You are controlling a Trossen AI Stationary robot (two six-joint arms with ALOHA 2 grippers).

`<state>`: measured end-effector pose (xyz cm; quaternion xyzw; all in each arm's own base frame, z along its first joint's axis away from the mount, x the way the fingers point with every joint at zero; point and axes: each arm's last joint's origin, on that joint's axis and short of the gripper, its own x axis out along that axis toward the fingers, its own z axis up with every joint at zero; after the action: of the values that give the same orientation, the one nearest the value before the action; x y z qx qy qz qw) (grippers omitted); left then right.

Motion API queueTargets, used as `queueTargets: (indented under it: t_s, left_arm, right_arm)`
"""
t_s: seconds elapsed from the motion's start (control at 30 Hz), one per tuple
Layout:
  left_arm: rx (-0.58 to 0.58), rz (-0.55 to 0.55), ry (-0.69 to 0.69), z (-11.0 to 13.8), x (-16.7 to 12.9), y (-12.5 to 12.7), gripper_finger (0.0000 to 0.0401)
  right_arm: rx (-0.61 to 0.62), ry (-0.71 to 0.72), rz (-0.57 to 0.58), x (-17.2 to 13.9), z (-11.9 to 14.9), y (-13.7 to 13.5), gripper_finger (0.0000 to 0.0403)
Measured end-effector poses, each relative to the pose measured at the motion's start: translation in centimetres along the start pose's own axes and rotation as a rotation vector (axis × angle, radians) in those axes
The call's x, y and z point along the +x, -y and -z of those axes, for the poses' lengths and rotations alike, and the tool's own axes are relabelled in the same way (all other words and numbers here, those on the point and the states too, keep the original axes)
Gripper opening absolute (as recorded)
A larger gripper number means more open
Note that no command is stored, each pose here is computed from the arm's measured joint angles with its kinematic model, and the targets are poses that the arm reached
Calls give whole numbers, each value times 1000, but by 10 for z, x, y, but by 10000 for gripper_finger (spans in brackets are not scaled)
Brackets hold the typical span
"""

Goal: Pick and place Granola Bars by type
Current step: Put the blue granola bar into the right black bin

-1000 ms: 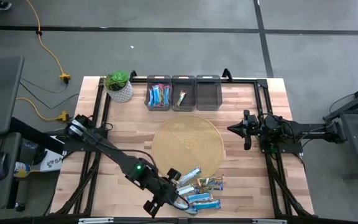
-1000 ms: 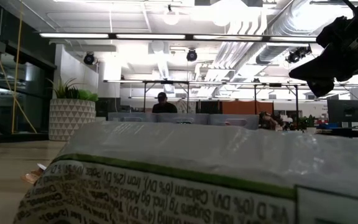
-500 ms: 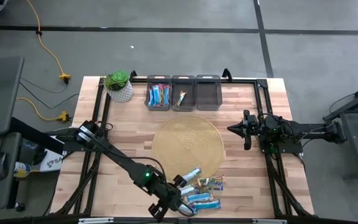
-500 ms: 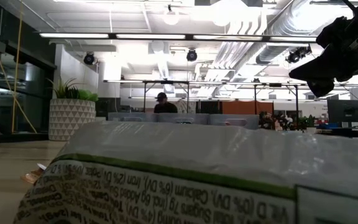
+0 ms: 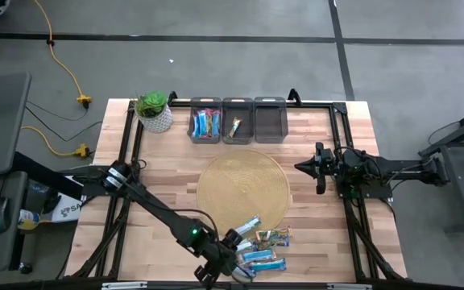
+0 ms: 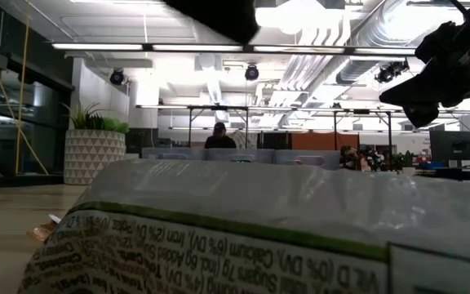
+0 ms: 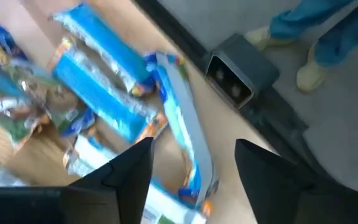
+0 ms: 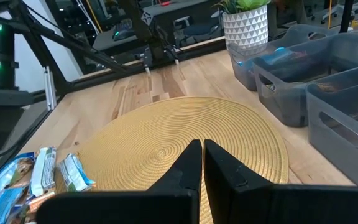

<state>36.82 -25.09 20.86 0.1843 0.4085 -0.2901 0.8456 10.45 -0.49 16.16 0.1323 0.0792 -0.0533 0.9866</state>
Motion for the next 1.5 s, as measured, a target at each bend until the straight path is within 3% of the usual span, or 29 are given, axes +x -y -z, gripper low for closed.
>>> queueTargets:
  t_s: [0.47,1.07,1.5]
  left_arm:
    - [-20,-5,12,3,22,3,229]
    - [-24,-10,-75,21,55,5,229]
    - [-38,-25,-88,24,59,4,229]
  right_arm:
    - [0,0,0,0,0,0,0]
    - [-1,-17,5,1,1,0,0]
    - [-1,-17,5,1,1,0,0]
